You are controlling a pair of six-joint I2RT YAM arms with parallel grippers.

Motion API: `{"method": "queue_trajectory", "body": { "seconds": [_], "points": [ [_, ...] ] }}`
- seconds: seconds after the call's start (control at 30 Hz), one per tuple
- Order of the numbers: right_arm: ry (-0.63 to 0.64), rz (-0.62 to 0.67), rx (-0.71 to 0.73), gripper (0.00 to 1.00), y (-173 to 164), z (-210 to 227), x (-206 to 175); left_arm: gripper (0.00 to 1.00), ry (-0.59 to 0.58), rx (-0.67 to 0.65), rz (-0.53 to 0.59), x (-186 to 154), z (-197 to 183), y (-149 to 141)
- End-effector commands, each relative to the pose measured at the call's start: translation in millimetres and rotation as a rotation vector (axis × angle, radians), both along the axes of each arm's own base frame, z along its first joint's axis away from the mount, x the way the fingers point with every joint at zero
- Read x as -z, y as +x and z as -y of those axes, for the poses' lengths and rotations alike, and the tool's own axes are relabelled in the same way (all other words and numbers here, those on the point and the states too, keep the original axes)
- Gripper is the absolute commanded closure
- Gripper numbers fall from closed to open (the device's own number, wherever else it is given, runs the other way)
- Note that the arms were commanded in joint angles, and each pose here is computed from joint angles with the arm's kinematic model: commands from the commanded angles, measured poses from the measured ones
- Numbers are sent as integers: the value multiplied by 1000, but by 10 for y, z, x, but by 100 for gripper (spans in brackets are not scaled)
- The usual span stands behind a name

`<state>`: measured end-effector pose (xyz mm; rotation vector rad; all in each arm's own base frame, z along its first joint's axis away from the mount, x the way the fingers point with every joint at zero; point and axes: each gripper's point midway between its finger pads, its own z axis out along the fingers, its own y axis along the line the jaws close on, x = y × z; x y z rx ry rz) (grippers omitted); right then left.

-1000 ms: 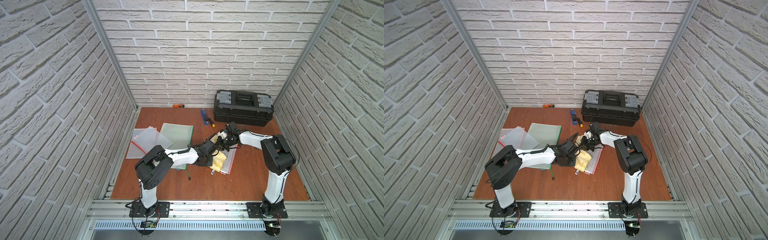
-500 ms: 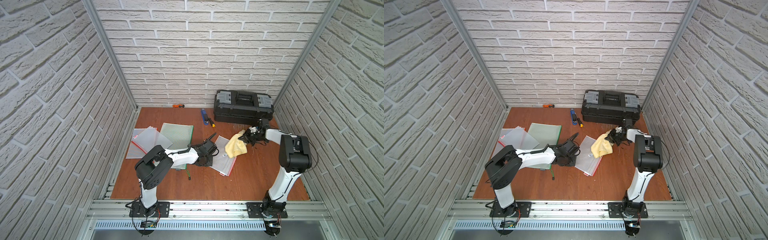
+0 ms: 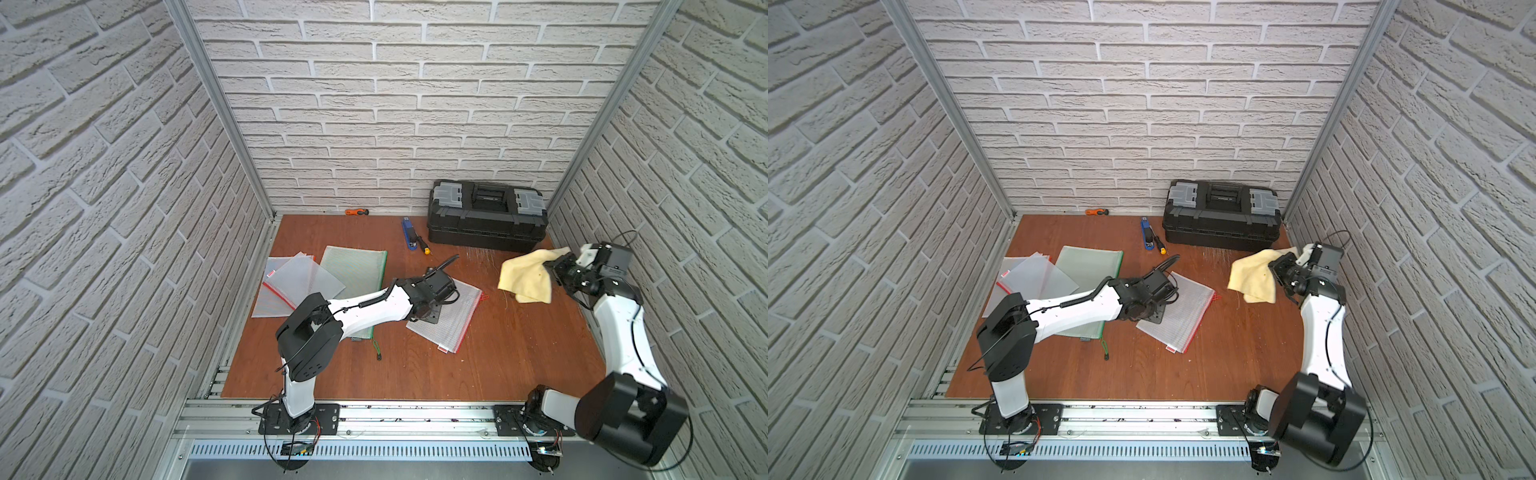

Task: Wipe the document bag
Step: Wipe the dirt from the document bag, then adjust the document bag at the center of the board.

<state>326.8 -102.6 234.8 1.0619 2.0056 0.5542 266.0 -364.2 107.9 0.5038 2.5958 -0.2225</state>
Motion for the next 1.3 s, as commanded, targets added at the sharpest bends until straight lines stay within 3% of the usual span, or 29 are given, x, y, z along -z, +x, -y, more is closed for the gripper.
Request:
{"method": "queue_trajectory", "body": {
  "seconds": [0.0, 0.1, 0.2, 0.4, 0.77, 0.97, 1.27],
  "points": [
    [-113, -42, 133, 98, -299, 195, -100, 36, 109, 84, 28, -37, 81, -35],
    [-113, -66, 132, 98, -349, 206, -86, 34, 119, 133, -5, 49, 323, -59],
    [-23, -63, 95, 98, -289, 107, 17, 26, 139, 156, -34, 172, 539, -66],
    [63, -19, 43, 98, -210, -32, 128, 24, 120, 191, -56, 331, 997, -112],
    [75, 0, -6, 98, -204, -119, 125, 27, 200, 192, -36, 661, 1201, -49],
    [90, 6, -24, 98, -212, -164, 148, 33, 246, 179, -27, 826, 1142, 5],
    [78, 3, -37, 98, -265, -198, 161, 55, 251, 181, -26, 926, 1142, 60]
  ]
}}
